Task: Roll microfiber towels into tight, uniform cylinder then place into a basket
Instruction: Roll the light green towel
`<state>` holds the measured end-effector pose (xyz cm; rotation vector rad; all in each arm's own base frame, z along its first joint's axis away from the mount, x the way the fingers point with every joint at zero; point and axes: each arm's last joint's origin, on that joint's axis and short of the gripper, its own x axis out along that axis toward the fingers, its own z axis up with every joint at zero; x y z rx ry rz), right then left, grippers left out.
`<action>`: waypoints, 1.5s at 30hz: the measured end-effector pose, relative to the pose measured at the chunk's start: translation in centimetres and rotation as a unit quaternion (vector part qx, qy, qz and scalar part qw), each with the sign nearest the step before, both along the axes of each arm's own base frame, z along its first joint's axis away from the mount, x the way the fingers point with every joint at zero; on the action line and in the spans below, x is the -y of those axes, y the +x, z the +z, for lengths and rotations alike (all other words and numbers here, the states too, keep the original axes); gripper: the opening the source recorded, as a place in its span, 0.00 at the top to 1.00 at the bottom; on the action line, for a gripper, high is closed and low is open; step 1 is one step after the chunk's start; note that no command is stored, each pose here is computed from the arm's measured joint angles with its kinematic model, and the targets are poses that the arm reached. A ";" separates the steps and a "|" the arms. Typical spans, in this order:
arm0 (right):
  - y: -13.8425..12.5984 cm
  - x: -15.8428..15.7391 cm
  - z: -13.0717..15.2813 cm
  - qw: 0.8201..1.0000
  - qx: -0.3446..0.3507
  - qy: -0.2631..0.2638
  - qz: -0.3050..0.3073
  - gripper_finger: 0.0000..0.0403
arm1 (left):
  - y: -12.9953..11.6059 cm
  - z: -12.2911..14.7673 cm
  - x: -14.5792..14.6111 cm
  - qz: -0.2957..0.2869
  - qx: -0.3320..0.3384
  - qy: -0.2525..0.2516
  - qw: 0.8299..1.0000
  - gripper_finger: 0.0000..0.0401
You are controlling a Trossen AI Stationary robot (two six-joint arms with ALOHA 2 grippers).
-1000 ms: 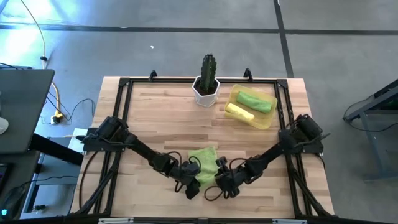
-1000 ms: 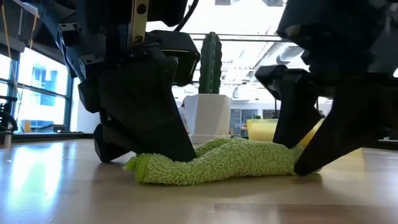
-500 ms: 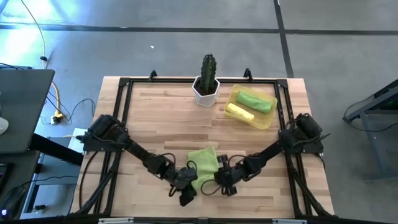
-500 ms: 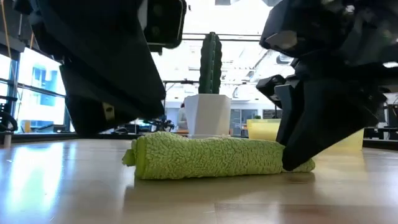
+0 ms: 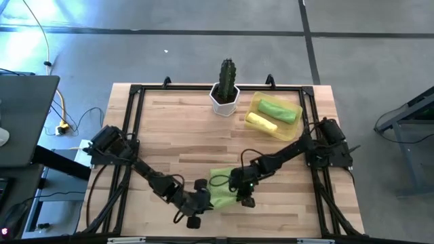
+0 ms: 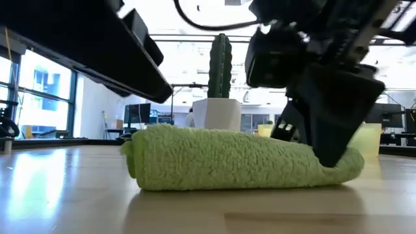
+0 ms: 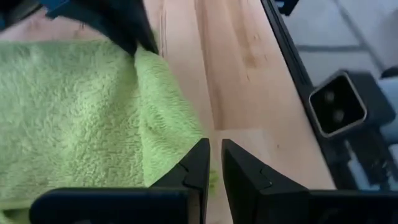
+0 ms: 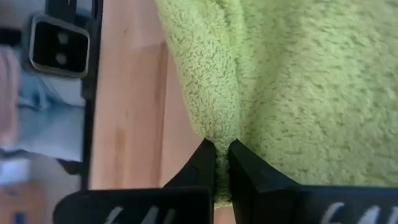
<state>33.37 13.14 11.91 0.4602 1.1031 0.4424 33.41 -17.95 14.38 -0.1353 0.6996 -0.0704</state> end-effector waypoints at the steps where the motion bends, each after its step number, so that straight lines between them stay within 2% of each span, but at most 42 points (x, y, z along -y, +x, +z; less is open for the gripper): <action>1: 0.1 0.3 0.0 1.000 -0.012 0.012 -0.013 0.99 | -0.2 0.0 0.2 -0.005 0.002 0.015 1.000 0.92; 7: 0.5 1.5 0.1 0.997 -0.044 0.050 -0.046 1.00 | -0.9 -0.6 1.6 -0.066 0.018 0.119 0.990 0.92; 10: 0.5 1.7 0.0 0.996 -0.051 0.054 -0.056 1.00 | -1.0 -1.6 1.9 -0.076 0.014 0.168 0.983 0.92; 12: 0.5 1.7 0.1 0.996 -0.051 0.054 -0.056 1.00 | -1.1 -2.2 1.9 -0.061 0.010 0.197 0.979 0.92; 15: 0.5 1.7 0.1 0.996 -0.050 0.054 -0.056 1.00 | -0.8 -2.5 1.3 -0.009 0.018 0.237 0.971 0.92; 17: 0.5 1.7 0.1 0.996 -0.050 0.054 -0.056 1.00 | -0.5 -2.6 0.7 0.018 0.019 0.235 0.972 0.92; 26: 0.6 1.7 0.2 0.996 -0.046 0.052 -0.054 0.96 | 1.1 -3.7 -2.3 0.044 -0.029 0.140 0.989 0.92; 33: 0.3 1.5 0.4 0.998 -0.034 0.047 -0.018 0.82 | 1.7 -4.5 -3.6 0.080 -0.072 0.018 0.994 0.92; 36: 0.1 1.3 1.1 0.998 -0.021 0.052 0.019 0.74 | 1.8 -4.5 -3.9 0.111 -0.091 -0.055 0.988 0.92; 39: -0.5 1.2 2.1 0.998 0.005 0.029 0.053 0.67 | 1.8 -4.6 -3.7 0.142 -0.112 -0.129 0.975 0.92; 42: -0.9 0.8 3.6 0.993 0.068 -0.019 0.092 0.65 | 1.7 -4.6 -3.6 0.179 -0.127 -0.175 0.960 0.92; 45: -1.6 -0.7 4.9 0.975 0.149 -0.097 0.132 0.65 | 1.6 -4.6 -3.6 0.207 -0.135 -0.205 0.947 0.92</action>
